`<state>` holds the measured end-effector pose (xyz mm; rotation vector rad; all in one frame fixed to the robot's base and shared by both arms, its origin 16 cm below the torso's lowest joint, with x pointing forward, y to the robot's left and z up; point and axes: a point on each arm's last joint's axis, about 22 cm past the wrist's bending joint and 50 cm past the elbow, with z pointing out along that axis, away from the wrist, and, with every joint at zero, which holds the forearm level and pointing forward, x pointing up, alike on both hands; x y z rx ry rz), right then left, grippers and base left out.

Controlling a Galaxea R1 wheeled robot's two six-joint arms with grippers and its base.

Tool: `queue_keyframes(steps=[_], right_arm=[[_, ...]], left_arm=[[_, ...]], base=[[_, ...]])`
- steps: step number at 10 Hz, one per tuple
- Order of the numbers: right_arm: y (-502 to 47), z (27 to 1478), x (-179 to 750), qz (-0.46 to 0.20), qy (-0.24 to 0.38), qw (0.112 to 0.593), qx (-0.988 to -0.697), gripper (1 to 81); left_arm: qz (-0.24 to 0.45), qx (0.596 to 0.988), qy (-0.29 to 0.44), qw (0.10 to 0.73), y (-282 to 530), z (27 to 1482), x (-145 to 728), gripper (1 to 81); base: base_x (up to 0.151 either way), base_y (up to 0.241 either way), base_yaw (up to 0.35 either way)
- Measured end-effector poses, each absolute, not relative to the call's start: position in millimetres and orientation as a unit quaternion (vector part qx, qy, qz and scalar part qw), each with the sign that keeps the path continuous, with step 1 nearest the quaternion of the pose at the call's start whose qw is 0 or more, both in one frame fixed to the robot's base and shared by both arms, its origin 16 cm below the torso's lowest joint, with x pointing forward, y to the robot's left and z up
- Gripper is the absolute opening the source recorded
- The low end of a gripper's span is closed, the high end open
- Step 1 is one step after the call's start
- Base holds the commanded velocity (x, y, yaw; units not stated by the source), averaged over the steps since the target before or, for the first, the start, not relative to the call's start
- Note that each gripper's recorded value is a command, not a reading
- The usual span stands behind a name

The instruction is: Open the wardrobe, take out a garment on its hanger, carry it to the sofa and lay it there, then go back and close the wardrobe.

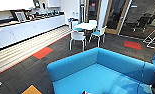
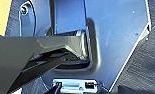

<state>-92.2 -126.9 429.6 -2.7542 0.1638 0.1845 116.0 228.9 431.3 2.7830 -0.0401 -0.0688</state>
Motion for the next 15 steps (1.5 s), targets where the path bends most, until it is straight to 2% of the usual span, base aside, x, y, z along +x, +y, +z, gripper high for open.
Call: queue_keyframes(steps=[7, 11, 15], right_arm=[[-126.5, 428.5, -86.1, 0.062, 0.057, 0.187, -0.979, 81.1], [-126.5, 429.5, -91.4, 0.065, 0.058, 0.187, -0.978, 81.1], [-126.9, 429.6, -92.3, 0.065, 0.058, 0.187, -0.978, 81.1]], left_arm=[[-0.063, 0.98, -0.014, 0.187, 185.4, 422.8, 39.6, 81.1], [-0.061, 0.981, -0.014, 0.183, 175.7, 419.0, 37.4, 81.1], [-0.059, 0.981, -0.017, 0.183, 176.7, 418.9, 38.1, 81.1]], base=[[0.0, 0.0, 0.0], [0.0, 0.0, 0.0], [-0.074, 0.0, 0.0]])
